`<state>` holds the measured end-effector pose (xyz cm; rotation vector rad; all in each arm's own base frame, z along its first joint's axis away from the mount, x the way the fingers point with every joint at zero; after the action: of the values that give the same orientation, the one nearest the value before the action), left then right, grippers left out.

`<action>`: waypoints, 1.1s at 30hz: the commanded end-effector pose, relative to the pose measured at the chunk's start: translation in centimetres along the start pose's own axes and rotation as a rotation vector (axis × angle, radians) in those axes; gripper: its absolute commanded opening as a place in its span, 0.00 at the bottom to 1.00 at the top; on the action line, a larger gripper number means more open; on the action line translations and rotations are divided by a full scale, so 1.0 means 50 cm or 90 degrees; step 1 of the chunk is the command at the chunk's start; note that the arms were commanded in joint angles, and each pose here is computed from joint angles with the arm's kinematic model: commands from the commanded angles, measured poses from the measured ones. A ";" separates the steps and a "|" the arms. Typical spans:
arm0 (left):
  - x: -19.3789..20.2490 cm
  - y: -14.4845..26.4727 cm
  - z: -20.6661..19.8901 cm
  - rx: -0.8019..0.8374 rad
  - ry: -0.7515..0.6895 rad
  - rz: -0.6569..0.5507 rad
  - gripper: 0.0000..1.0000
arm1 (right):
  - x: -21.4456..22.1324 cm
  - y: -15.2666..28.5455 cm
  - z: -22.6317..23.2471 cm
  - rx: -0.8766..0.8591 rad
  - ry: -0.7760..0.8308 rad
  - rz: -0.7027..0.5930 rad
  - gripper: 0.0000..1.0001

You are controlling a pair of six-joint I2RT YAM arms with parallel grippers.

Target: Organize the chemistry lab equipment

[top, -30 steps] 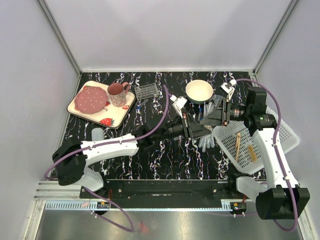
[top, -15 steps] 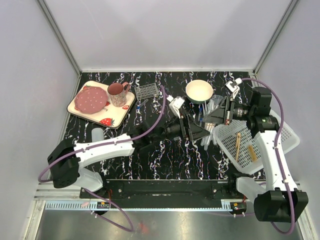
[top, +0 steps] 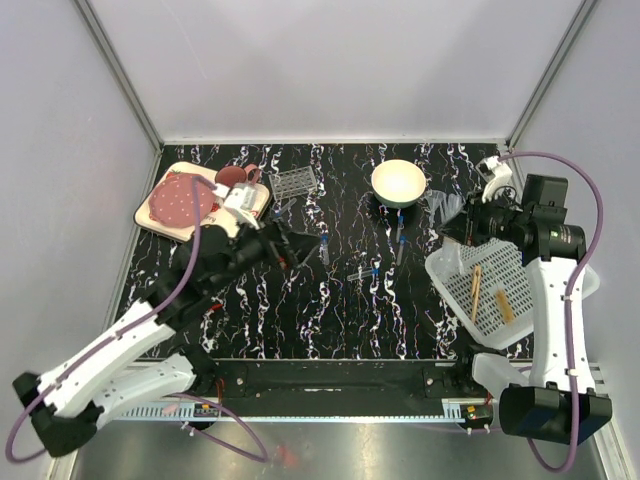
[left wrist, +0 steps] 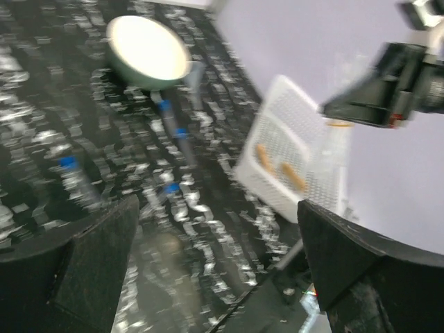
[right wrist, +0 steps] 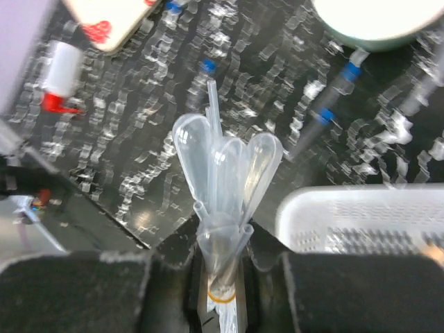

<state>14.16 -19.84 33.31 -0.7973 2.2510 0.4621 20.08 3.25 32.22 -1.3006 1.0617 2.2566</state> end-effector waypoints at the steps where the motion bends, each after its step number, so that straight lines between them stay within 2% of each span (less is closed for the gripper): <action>1: 0.016 0.074 0.112 -0.192 -0.075 0.036 0.99 | 0.057 0.042 -0.062 0.203 0.051 0.120 0.16; 5: 0.036 0.109 0.160 -0.289 -0.092 0.058 0.99 | 0.090 0.055 -0.110 0.259 0.015 0.162 0.17; 11: 0.063 0.096 0.205 -0.370 -0.110 0.110 0.99 | 0.119 0.052 -0.177 0.291 -0.021 0.212 0.19; 20: 0.038 0.076 0.219 -0.420 -0.195 0.120 0.99 | 0.173 0.032 -0.241 0.302 -0.056 0.313 0.22; 26: 0.045 0.065 0.238 -0.429 -0.197 0.133 0.99 | 0.211 0.034 -0.251 0.312 -0.085 0.353 0.27; 29: 0.045 0.060 0.250 -0.436 -0.181 0.146 0.99 | 0.214 0.035 -0.259 0.315 -0.094 0.355 0.41; 30: 0.045 0.060 0.252 -0.439 -0.177 0.150 0.99 | 0.214 0.036 -0.261 0.317 -0.101 0.354 0.49; 33: 0.037 0.060 0.262 -0.444 -0.149 0.156 0.99 | 0.200 0.041 -0.265 0.322 -0.101 0.341 0.60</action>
<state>16.53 -11.57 21.96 -0.6999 1.9433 1.4792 20.86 -7.98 19.76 -0.6453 1.9131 2.2110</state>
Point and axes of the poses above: each gripper's point midway between its finger pads, its own y axis back along the fingers, its own z axis along the line the jaws close on, x = y × z, the point moved 9 cm from there along y, back along the fingers, and after that the axes turned 8 degrees about y, right-handed, at the moved point
